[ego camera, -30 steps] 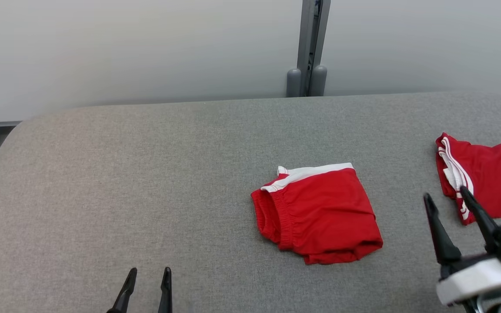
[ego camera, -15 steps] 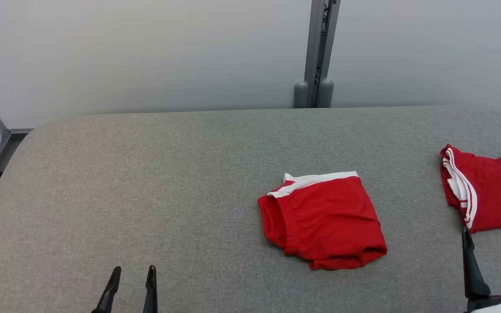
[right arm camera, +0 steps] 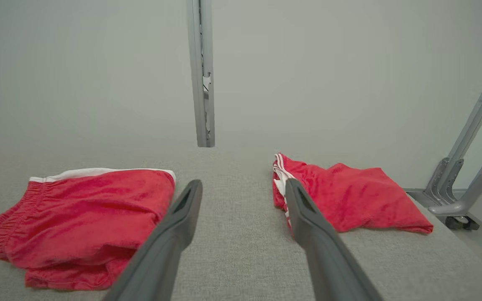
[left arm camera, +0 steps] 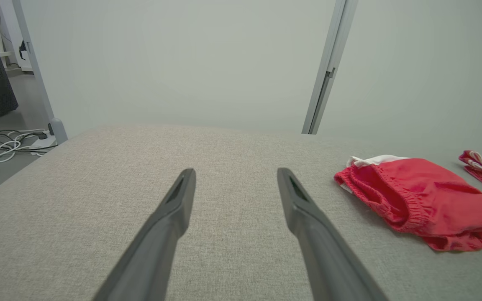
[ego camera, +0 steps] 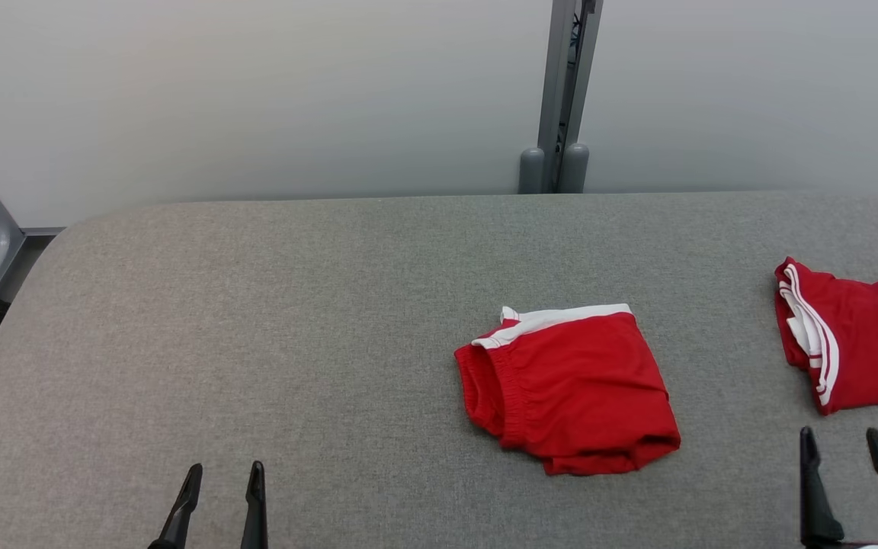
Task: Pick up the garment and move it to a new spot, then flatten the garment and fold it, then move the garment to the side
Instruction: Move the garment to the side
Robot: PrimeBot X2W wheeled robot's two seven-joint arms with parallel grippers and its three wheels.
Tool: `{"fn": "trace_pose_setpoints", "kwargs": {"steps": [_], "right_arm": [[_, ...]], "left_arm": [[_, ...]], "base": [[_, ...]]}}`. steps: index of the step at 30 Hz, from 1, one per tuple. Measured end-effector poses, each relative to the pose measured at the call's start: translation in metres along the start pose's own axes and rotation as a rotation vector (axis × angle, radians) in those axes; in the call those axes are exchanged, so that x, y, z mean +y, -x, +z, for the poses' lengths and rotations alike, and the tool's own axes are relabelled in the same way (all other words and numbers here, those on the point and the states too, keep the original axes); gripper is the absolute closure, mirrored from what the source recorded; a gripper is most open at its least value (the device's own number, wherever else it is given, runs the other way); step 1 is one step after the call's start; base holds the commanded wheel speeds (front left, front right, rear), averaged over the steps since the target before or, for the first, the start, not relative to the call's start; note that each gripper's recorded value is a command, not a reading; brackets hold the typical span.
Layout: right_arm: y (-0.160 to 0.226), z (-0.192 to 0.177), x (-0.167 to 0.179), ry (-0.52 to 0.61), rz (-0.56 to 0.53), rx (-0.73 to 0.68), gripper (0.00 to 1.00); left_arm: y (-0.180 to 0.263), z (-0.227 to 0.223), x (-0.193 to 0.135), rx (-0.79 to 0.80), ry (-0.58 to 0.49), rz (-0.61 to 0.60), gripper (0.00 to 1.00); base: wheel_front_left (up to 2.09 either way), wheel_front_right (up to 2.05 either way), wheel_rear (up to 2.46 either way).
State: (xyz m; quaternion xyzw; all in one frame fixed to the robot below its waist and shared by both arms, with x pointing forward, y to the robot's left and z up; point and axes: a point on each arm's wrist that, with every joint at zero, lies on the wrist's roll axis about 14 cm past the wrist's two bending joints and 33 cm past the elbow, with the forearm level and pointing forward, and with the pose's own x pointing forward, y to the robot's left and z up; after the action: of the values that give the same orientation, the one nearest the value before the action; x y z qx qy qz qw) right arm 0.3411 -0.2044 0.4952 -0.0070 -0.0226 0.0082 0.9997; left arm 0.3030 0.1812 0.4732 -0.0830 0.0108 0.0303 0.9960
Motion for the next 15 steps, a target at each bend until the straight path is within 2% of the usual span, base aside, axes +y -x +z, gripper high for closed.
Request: {"fn": "trace_pose_setpoints", "kwargs": {"steps": [4, 6, 10, 13, 15], "right_arm": [[-0.008, -0.023, 0.012, -0.139, 0.002, 0.079, 0.00], [-0.031, -0.021, 0.030, -0.184, 0.064, 0.149, 0.00], [-0.065, -0.025, 0.062, -0.305, 0.171, 0.378, 0.00], [-0.085, -0.028, 0.077, -0.290, 0.245, 0.520, 0.00], [-0.092, -0.041, 0.078, -0.233, 0.263, 0.609, 0.00]], "left_arm": [[-0.001, 0.001, 0.000, -0.003, 0.001, 0.000, 0.00], [-0.001, 0.000, 0.000, 0.002, -0.001, -0.001, 0.00], [-0.006, -0.005, -0.004, 0.022, -0.002, -0.015, 0.00], [-0.016, -0.004, -0.010, 0.018, 0.002, -0.034, 0.00], [-0.020, -0.006, -0.010, 0.025, -0.001, -0.033, 0.00]], "base": [[0.00, 0.00, 0.00], [0.00, 0.00, 0.00], [0.00, 0.00, 0.00], [0.00, 0.00, 0.00], [0.00, 0.00, 0.00]]}}
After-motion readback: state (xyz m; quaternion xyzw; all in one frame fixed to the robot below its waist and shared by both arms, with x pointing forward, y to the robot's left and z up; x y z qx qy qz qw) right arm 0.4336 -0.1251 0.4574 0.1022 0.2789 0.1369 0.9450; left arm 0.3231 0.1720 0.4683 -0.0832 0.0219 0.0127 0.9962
